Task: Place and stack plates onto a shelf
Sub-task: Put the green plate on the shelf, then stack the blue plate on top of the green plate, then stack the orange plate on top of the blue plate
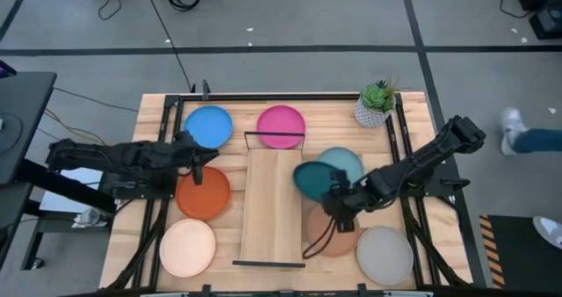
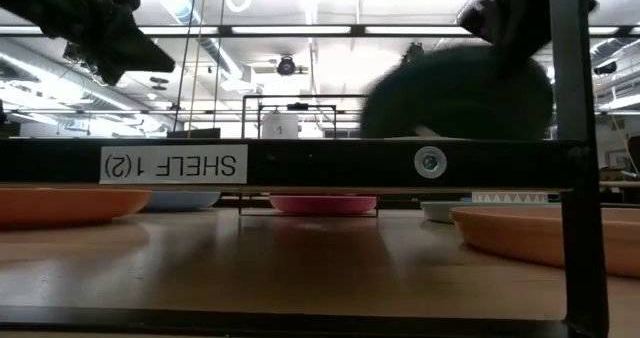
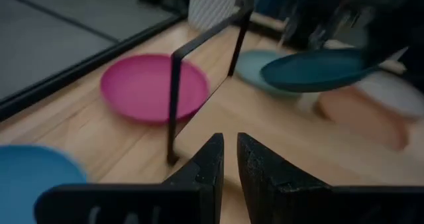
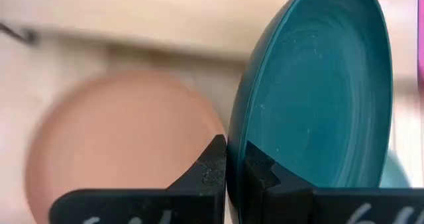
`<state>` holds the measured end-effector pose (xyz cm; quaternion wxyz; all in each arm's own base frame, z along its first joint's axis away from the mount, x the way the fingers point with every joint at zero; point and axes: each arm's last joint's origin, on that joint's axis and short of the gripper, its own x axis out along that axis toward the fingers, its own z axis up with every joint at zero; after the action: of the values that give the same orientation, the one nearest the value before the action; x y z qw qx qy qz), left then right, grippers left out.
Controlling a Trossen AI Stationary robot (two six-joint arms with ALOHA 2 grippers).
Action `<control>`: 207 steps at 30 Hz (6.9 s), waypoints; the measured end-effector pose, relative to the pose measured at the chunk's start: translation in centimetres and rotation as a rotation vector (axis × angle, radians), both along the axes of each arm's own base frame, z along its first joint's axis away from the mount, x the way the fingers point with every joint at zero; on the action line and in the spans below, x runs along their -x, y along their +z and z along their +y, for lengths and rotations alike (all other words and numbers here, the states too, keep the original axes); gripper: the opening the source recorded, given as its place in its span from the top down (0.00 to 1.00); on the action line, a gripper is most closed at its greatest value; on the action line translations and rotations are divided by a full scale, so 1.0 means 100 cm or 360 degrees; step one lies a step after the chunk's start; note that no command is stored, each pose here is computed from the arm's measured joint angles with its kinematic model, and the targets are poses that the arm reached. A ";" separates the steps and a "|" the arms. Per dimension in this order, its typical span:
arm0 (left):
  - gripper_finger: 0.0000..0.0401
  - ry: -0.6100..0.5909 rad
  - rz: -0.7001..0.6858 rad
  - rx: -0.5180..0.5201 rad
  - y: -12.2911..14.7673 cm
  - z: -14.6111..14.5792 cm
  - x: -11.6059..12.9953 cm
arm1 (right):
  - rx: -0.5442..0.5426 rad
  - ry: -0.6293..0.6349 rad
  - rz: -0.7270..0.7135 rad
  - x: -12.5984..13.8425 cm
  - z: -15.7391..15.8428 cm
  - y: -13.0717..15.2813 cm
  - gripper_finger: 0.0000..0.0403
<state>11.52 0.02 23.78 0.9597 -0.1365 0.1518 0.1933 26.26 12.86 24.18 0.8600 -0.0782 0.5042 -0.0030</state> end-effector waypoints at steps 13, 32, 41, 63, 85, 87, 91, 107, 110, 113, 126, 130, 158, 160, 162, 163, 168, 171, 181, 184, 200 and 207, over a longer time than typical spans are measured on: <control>0.87 0.0084 0.0309 0.0044 -0.009 0.002 -0.016 | 0.0678 0.0444 0.0030 -0.077 0.007 -0.049 0.94; 0.69 0.0208 0.0823 0.0217 -0.046 0.039 -0.039 | 0.0626 0.0562 -0.0005 -0.120 -0.025 -0.060 0.81; 0.61 0.0405 0.1042 0.0255 -0.062 0.075 -0.048 | 0.0635 0.0467 -0.0128 -0.107 -0.018 -0.015 0.72; 0.89 0.0332 0.1618 0.0094 -0.101 0.106 -0.071 | 0.0421 0.0367 -0.0151 -0.081 -0.006 -0.007 0.71; 0.96 -0.0434 0.0524 -0.0756 0.103 0.050 -0.091 | 0.0562 -0.0157 0.0005 -0.052 0.002 -0.014 0.71; 0.96 -0.0629 0.0399 -0.0821 0.110 0.031 -0.090 | 0.0626 -0.0197 0.0040 -0.045 0.004 -0.015 0.71; 0.96 -0.0924 0.0337 -0.0903 0.109 -0.004 -0.093 | 0.0712 -0.0282 0.0141 -0.031 0.005 -0.016 0.71; 0.96 -0.1267 0.0804 -0.0898 0.043 -0.078 -0.138 | 0.0543 -0.0560 -0.0090 0.033 -0.001 -0.006 0.71; 0.96 -0.1237 0.0948 -0.0953 0.026 -0.080 -0.149 | 0.0489 -0.0559 -0.0150 0.039 -0.006 -0.010 0.71; 0.96 -0.1262 0.1064 -0.1012 0.011 -0.082 -0.157 | 0.0447 -0.0542 -0.0202 0.043 -0.010 -0.015 0.71; 0.65 -0.1160 0.1231 -0.1203 -0.009 -0.082 -0.169 | 0.0334 -0.0530 -0.0284 0.041 -0.018 -0.025 0.71; 0.54 -0.1064 0.1212 -0.1128 0.004 -0.086 -0.167 | 0.0322 -0.0543 -0.0328 0.038 -0.016 -0.025 0.71; 0.55 -0.0241 0.1571 0.0396 -0.054 -0.112 -0.101 | 0.0373 -0.0425 -0.0658 0.020 -0.015 -0.034 0.71; 0.55 -0.0241 0.1547 0.0385 -0.055 -0.118 -0.099 | 0.0385 -0.0408 -0.0668 0.019 -0.015 -0.033 0.71; 0.55 -0.0263 0.1528 0.0375 -0.058 -0.125 -0.099 | 0.0399 -0.0394 -0.0676 0.017 -0.016 -0.033 0.71; 0.55 -0.0259 0.1522 0.0361 -0.059 -0.128 -0.099 | 0.0400 -0.0390 -0.0686 0.016 -0.017 -0.032 0.71; 0.55 -0.0212 0.1619 0.0270 -0.075 -0.137 -0.096 | 0.0393 -0.0379 -0.0731 0.013 -0.017 -0.029 0.71; 0.56 -0.0229 0.1690 0.0204 -0.086 -0.141 -0.097 | 0.0372 -0.0360 -0.0745 0.012 -0.016 -0.028 0.71; 0.96 -0.0283 0.1781 0.0067 -0.068 -0.141 -0.097 | 0.0361 -0.0360 -0.0752 0.011 -0.016 -0.028 0.71; 0.96 -0.0299 0.1761 0.0114 -0.042 -0.144 -0.099 | 0.0349 -0.0366 -0.0753 0.011 -0.015 -0.028 0.71; 0.97 -0.0827 0.1320 -0.0861 0.038 -0.141 -0.148 | 0.0299 -0.0377 -0.0816 0.009 -0.014 -0.025 0.71; 0.96 -0.1208 0.1307 -0.0998 0.027 -0.108 -0.174 | 0.0297 -0.0371 -0.0825 0.008 -0.013 -0.024 0.71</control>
<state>28.89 -10.76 26.51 0.8193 0.2990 0.4812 -0.0880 25.45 11.54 21.76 0.9430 -0.0951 0.2710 -0.1680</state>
